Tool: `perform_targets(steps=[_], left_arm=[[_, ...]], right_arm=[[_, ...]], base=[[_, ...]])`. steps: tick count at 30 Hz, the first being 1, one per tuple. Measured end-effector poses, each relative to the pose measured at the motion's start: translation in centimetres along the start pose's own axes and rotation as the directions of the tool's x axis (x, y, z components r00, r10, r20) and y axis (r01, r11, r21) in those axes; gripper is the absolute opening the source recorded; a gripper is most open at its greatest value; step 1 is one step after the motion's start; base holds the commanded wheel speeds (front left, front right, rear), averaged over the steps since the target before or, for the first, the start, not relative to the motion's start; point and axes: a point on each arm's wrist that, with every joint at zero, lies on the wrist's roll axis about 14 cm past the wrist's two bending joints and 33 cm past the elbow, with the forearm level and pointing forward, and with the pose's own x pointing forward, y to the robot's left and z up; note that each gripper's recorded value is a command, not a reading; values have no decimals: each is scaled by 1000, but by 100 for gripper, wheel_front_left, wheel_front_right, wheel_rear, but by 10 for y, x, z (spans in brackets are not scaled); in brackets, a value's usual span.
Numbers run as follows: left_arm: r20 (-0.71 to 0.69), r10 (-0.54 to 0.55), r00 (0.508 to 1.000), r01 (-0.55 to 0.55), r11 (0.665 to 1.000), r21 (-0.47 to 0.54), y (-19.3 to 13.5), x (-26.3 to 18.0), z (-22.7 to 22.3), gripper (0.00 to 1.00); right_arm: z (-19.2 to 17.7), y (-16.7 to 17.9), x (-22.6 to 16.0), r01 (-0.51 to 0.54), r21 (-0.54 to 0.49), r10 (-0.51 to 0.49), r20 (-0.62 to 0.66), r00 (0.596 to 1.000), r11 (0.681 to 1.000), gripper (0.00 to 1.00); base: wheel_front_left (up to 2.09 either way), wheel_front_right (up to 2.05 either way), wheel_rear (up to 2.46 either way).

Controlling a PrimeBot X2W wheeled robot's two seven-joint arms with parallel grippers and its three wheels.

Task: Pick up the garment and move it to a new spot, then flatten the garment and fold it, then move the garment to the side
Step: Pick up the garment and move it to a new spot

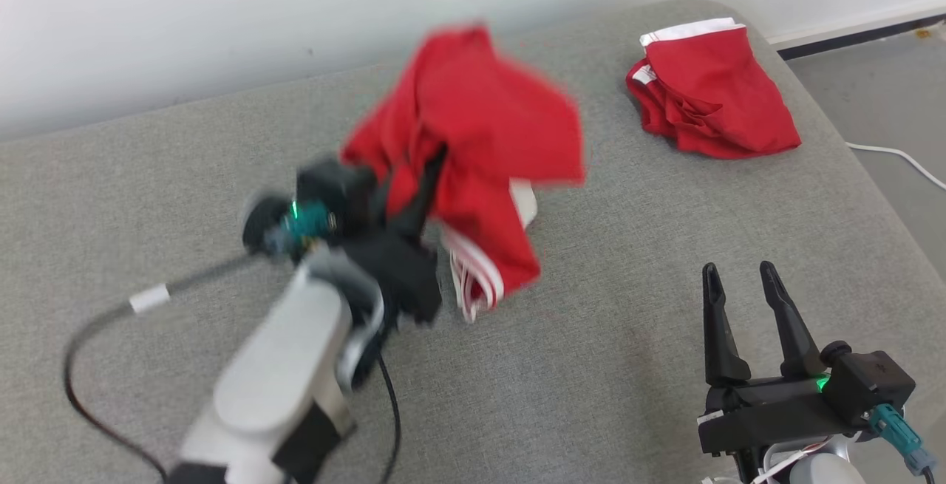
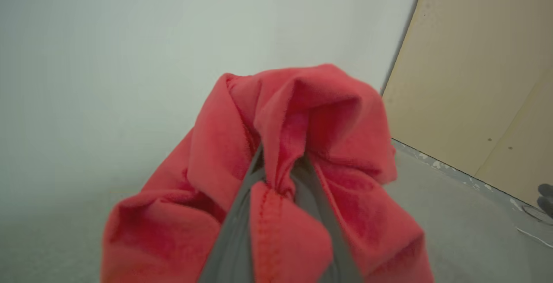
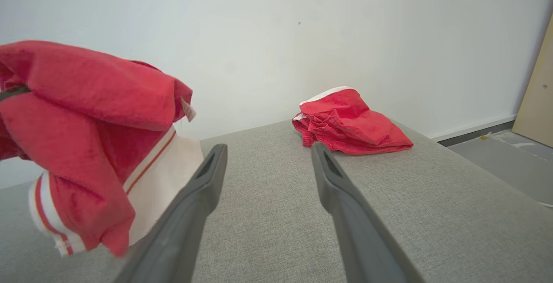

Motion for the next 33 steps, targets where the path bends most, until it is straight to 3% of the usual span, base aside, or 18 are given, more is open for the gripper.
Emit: perform_targets(steps=[6, 8, 15, 21, 26, 33], left_arm=[[-154, 16, 988, -25, 998, -57, -11, -32, -69, 2], [-156, 11, 988, -19, 999, -46, -13, -35, -72, 100], [-53, 20, 998, -21, 1000, -12, -11, -32, -42, 100], [64, 137, 989, -140, 989, 39, 29, -51, 3, 100], [139, 293, 946, -306, 949, 82, 77, -95, 30, 100], [211, 474, 855, -501, 859, 104, 117, -171, 49, 100]], right_arm=[[-4, 6, 3, -16, 5, 16, -8, 1000, 1000, 100], [-5, 7, 4, -18, 7, 18, -10, 1000, 1000, 100], [-7, 14, 8, -42, 8, 42, -12, 999, 999, 100], [-6, 24, 11, -79, 8, 79, -6, 997, 997, 100], [-5, 39, 15, -124, 16, 124, 0, 992, 992, 100], [-8, 59, 17, -185, 20, 185, -5, 983, 983, 100]], base=[[0, 0, 0], [0, 0, 0], [0, 0, 0], [0, 0, 0], [0, 0, 0], [0, 0, 0]])
